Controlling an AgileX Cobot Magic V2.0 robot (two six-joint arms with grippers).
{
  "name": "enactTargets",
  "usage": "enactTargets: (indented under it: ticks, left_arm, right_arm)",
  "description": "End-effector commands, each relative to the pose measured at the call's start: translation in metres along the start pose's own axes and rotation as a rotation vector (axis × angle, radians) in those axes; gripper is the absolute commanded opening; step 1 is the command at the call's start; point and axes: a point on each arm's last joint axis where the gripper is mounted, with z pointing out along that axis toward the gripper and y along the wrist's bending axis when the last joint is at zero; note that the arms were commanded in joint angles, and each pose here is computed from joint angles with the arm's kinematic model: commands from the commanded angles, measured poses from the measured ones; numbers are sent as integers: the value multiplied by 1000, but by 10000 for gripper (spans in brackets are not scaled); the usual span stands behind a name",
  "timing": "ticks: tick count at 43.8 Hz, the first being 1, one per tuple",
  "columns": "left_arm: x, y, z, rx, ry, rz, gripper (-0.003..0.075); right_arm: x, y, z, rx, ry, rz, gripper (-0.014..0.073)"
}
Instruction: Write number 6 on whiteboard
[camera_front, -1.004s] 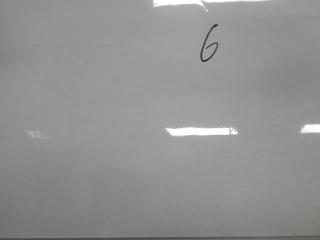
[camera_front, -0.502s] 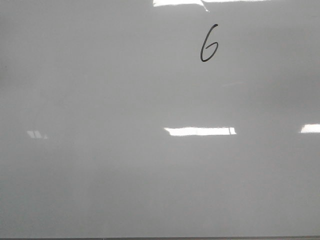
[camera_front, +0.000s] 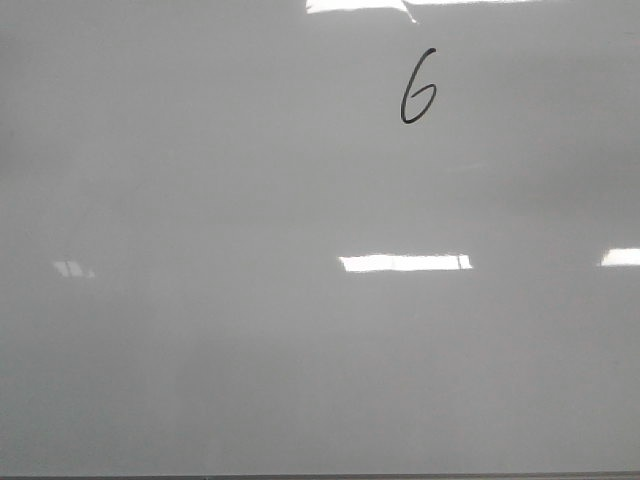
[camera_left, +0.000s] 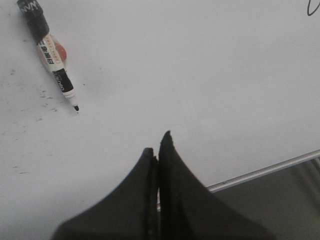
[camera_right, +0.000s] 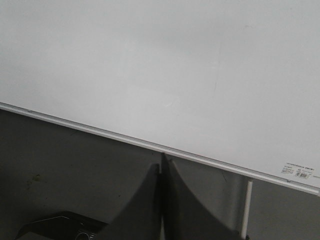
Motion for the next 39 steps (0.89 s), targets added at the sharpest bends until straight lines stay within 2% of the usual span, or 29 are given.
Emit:
enactTargets:
  ticks: [1,17,24,27,33,39]
  left_arm:
    - [-11,-2,-5,15,-89,4,-20]
    - [-11,-1,-6,14,-91,3,-20]
    - [-7,11,-17,-79,-128,-61,-20]
    - [3,18,-24,-147,-179,-96,-20]
    - [27,23,-27,-229,-382,-118,-20]
    - [71,22,-19,-282,-522,-122,-20]
  right_arm:
    - [-10,-1,-4,16,-75,-15,-69]
    - [-10,-1,-4,16,-75,-15,-69]
    - [-10,-1,-4,15,-75,-15,-69]
    - [-10,-1,-4,14,-75,-16,-69]
    - [-10,-1,-4,14,-75,-16,-69]
    - [-9,-1,-4,14,-74,-16,-69]
